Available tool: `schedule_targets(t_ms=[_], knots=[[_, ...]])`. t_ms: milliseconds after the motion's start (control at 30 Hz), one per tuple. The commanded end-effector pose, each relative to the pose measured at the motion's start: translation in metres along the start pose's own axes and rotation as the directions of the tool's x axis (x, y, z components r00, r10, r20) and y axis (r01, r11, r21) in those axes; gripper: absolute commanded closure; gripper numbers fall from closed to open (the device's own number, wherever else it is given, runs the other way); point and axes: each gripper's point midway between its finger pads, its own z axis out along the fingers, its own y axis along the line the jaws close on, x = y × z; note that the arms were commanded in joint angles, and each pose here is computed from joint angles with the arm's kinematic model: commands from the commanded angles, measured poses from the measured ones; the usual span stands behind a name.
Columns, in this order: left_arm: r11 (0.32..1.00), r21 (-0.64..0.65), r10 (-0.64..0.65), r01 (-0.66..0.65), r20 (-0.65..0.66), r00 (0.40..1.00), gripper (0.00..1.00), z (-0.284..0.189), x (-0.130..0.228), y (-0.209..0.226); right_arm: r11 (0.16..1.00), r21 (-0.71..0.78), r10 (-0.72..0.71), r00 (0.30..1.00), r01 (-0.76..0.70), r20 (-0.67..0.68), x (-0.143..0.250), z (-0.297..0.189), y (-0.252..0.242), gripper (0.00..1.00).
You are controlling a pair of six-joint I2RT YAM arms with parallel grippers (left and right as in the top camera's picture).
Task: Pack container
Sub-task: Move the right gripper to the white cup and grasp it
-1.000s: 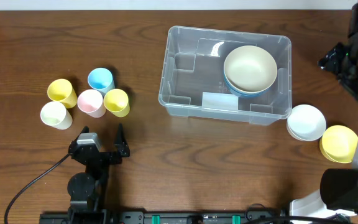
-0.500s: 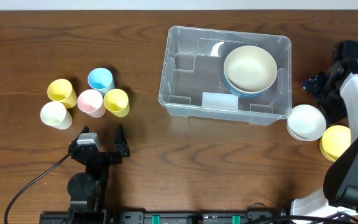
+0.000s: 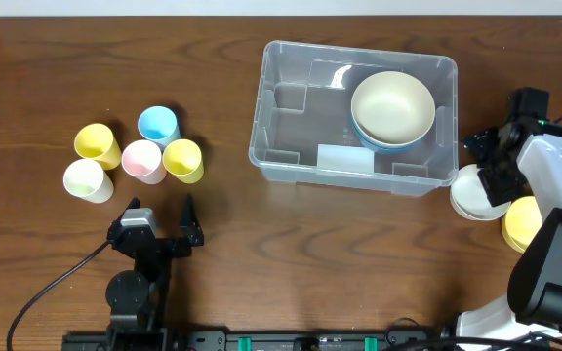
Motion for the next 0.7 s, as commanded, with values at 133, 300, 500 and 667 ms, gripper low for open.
schedule_targets(t_ms=[133, 300, 500, 667], knots=[[0.999, -0.030, 0.017, -0.018, -0.045, 0.999, 0.02, 0.001, 0.015, 0.007, 0.999, 0.001, 0.037, 0.999, -0.037, 0.021, -0.003, 0.004, 0.000, 0.04], [0.999, -0.030, 0.017, -0.018, -0.045, 0.999, 0.02, 0.001, 0.015, 0.007, 0.999, 0.016, 0.036, 0.999, -0.036, 0.027, -0.003, 0.006, -0.005, 0.01], [0.999, -0.030, 0.017, -0.018, -0.045, 0.999, 0.02, 0.001, 0.015, 0.007, 0.998, 0.028, 0.061, 0.998, -0.061, 0.020, 0.003, 0.016, -0.013, 0.01], [0.999, -0.030, 0.017, -0.018, -0.045, 0.999, 0.02, 0.001, 0.015, 0.007, 0.998, 0.024, 0.061, 0.998, -0.061, 0.023, 0.004, 0.019, -0.014, 0.01]])
